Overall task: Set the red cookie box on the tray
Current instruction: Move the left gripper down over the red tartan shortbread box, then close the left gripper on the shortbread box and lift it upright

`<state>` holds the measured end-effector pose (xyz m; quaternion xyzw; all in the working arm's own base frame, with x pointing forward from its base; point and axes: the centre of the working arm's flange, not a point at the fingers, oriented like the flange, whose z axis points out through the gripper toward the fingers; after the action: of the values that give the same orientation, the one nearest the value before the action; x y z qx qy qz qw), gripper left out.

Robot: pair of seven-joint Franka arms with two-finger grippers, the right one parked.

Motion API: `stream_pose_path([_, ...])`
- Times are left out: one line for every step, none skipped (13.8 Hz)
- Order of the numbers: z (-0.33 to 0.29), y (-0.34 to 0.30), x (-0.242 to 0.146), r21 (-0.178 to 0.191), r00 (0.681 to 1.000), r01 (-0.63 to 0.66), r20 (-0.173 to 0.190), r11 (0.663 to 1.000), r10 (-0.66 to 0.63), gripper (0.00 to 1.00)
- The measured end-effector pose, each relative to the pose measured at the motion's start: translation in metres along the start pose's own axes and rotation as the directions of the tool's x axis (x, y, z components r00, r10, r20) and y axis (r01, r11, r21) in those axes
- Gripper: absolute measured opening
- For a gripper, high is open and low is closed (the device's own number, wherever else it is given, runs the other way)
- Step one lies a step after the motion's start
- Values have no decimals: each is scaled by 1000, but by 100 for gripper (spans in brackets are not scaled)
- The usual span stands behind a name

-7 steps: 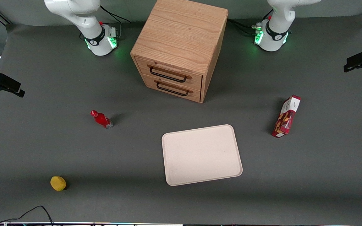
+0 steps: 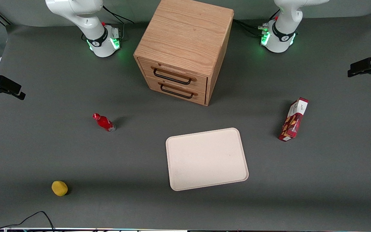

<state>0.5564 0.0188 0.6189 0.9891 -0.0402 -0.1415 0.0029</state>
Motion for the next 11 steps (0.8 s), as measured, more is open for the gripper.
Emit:
stream_pose_path([22,-1,15,-1,999,-49,4,999,49,100])
stream_pose_path([52,-3,32,-1,995,-101,4,995,101,100])
stream_pose_path([85,-4,48,-1,989,-149,4,989,149,100])
stream_pose_path([121,-4,60,-2,982,-190,3,982,190,100])
stream_pose_path([153,-2,69,0,976,-218,-4,976,218,100])
stream_pose_path([183,2,75,4,971,-239,-14,971,239,100])
stream_pose_path([210,8,79,10,967,-254,-29,967,254,100])
stream_pose_path([237,13,81,20,963,-264,-55,964,265,100])
stream_pose_path([266,17,82,34,958,-270,-92,962,272,100])
stream_pose_path([295,19,80,50,951,-272,-137,961,277,100])
stream_pose_path([322,20,77,65,943,-272,-179,960,279,100])
